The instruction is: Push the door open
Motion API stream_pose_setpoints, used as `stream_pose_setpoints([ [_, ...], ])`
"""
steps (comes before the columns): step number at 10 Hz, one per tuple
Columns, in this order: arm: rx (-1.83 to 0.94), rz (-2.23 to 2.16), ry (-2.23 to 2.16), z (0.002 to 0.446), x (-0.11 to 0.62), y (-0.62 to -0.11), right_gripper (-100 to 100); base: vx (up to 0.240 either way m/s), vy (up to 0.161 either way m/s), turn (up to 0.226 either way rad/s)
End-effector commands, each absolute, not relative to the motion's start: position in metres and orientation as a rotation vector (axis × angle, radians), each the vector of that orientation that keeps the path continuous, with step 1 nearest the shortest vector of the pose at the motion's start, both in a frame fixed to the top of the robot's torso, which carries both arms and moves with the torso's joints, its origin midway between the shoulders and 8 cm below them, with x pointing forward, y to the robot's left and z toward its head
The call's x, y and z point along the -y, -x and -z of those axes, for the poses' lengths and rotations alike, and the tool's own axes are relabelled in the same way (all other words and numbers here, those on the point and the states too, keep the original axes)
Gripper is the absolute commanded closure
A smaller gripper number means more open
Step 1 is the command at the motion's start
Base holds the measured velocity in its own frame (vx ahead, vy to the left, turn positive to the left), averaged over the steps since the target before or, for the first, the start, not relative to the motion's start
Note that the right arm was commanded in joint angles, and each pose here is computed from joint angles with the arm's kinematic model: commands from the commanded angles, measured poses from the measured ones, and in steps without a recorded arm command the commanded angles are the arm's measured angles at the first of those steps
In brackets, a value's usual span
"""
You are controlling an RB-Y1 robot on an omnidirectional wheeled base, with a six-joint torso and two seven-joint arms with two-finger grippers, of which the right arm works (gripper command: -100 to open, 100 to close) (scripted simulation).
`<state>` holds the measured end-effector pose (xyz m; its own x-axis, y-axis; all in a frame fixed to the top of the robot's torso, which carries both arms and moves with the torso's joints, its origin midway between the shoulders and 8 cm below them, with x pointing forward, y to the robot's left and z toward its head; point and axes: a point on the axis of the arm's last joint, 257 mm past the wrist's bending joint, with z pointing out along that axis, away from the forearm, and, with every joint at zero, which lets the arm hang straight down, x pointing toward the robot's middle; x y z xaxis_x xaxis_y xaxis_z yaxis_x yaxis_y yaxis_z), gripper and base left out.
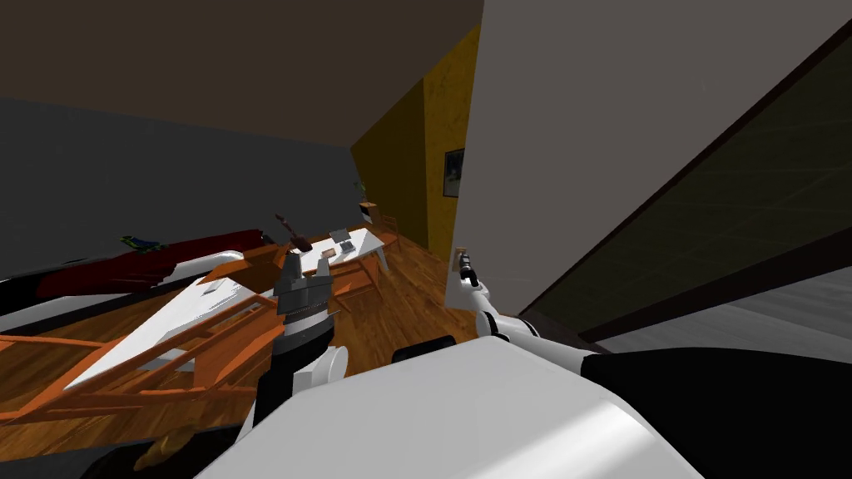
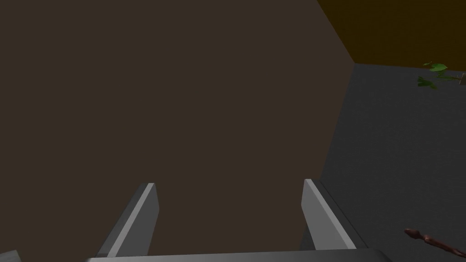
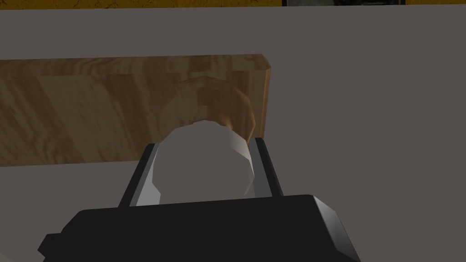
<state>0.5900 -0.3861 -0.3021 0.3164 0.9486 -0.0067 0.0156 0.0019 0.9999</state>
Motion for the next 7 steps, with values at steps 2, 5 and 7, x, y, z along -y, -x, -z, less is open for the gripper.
stream_pose_setpoints([
  [2,-0.951,-0.949,-1.351,0.296,0.399,-0.59,100,0.181,0.053,-0.043],
  [5,-0.935,-0.929,-1.36,0.296,0.412,-0.586,100,0.145,0.032,-0.037],
  [7,-0.915,-0.91,-1.369,0.296,0.426,-0.581,100,0.19,0.034,-0.048],
])
